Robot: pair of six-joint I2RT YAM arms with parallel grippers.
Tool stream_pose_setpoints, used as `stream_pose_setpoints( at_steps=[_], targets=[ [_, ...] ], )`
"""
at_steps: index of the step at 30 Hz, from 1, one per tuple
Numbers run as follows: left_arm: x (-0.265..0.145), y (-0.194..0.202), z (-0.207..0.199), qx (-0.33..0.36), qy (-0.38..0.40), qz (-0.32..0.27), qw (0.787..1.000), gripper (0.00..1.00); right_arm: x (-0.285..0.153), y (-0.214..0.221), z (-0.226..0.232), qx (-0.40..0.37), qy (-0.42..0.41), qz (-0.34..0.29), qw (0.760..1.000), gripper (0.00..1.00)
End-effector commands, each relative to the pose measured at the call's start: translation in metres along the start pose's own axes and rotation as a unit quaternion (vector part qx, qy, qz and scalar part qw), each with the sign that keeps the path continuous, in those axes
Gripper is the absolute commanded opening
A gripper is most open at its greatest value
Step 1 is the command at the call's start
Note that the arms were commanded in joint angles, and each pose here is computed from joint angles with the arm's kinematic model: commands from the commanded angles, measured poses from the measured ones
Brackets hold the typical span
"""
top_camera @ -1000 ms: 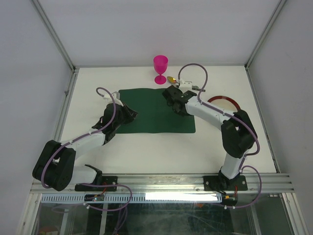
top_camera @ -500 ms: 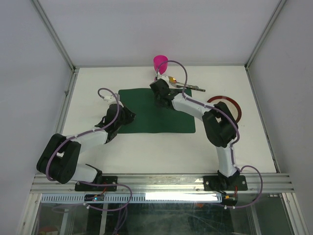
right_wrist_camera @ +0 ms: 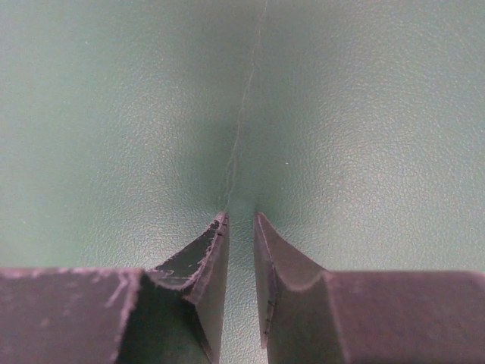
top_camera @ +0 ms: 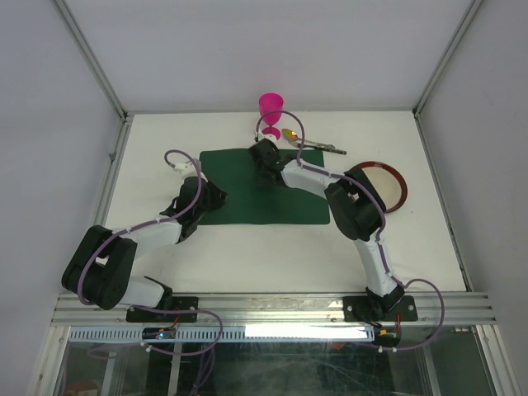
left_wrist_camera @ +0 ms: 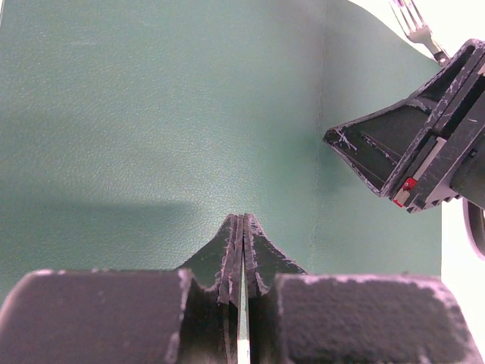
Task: Set the dinner table for one person
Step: Move the napkin to the center of the board.
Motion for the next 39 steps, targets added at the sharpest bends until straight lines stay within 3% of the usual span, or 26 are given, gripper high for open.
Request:
stream_pose_setpoints(
  at_steps=[1, 12, 31, 39],
  targets=[
    [-0.002, -0.016, -0.008, -0.001, 0.02, -0.032, 0.999, 0.0, -0.012, -0.017, 0.0, 0.01, 0.002, -0.031, 0.999, 0.22],
    [-0.003, -0.013, -0.006, -0.004, 0.021, -0.028, 0.999, 0.0, -0.021, 0.007, -0.019, 0.014, 0.036, -0.013, 0.999, 0.22],
    [0.007, -0.004, 0.004, -0.003, 0.008, -0.02, 1.0, 0.0, -0.017, 0.003, -0.013, 0.003, 0.028, -0.015, 0.999, 0.23],
    [0.022, 0.024, 0.023, -0.016, -0.019, 0.026, 0.999, 0.0, -0.021, 0.001, -0.016, -0.006, 0.034, -0.017, 0.999, 0.22]
  ],
)
Point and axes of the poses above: each gripper's point midway between its finger pads, its own x axis out along the fingers, its own z axis along the line the jaws close on, y = z × x, the point moved 2 cm from there along -x, back along the fingers, and after that the axes turned 8 degrees about -x, right-handed, at the moved point
